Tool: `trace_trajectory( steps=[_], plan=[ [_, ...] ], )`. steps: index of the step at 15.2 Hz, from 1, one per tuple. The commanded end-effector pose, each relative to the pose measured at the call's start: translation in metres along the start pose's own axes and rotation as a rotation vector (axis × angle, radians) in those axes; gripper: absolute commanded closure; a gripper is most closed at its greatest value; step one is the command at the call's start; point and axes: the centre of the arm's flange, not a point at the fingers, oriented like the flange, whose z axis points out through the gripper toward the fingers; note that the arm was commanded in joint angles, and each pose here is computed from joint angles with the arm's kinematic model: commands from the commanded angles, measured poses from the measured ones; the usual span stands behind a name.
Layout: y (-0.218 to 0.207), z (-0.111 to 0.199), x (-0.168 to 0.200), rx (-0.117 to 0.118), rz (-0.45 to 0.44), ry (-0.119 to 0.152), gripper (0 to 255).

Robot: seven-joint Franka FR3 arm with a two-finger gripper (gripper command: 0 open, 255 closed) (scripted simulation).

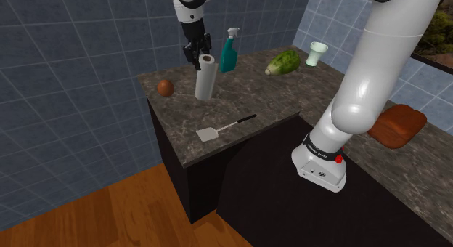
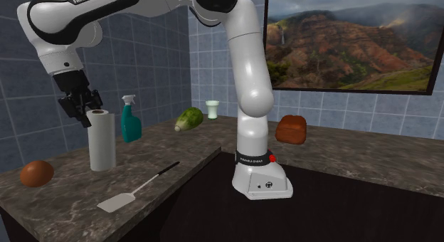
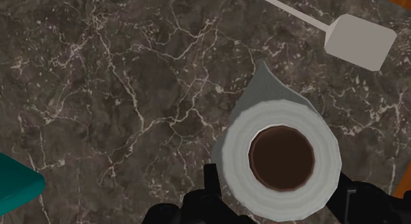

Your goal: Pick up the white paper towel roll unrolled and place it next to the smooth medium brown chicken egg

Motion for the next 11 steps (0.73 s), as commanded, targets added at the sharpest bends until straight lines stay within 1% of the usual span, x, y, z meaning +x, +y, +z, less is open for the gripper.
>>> trace_trajectory(
  steps=[1, 2, 7, 11],
  plan=[
    [0.000, 0.000, 0.000, 0.000, 0.000, 0.000, 255],
    [0.000, 0.000, 0.000, 0.000, 0.000, 0.000, 0],
    [0.000, 0.000, 0.000, 0.000, 0.000, 0.000, 0],
    [0.000, -0.050, 0.000, 0.000, 0.000, 0.000, 0]
  ],
)
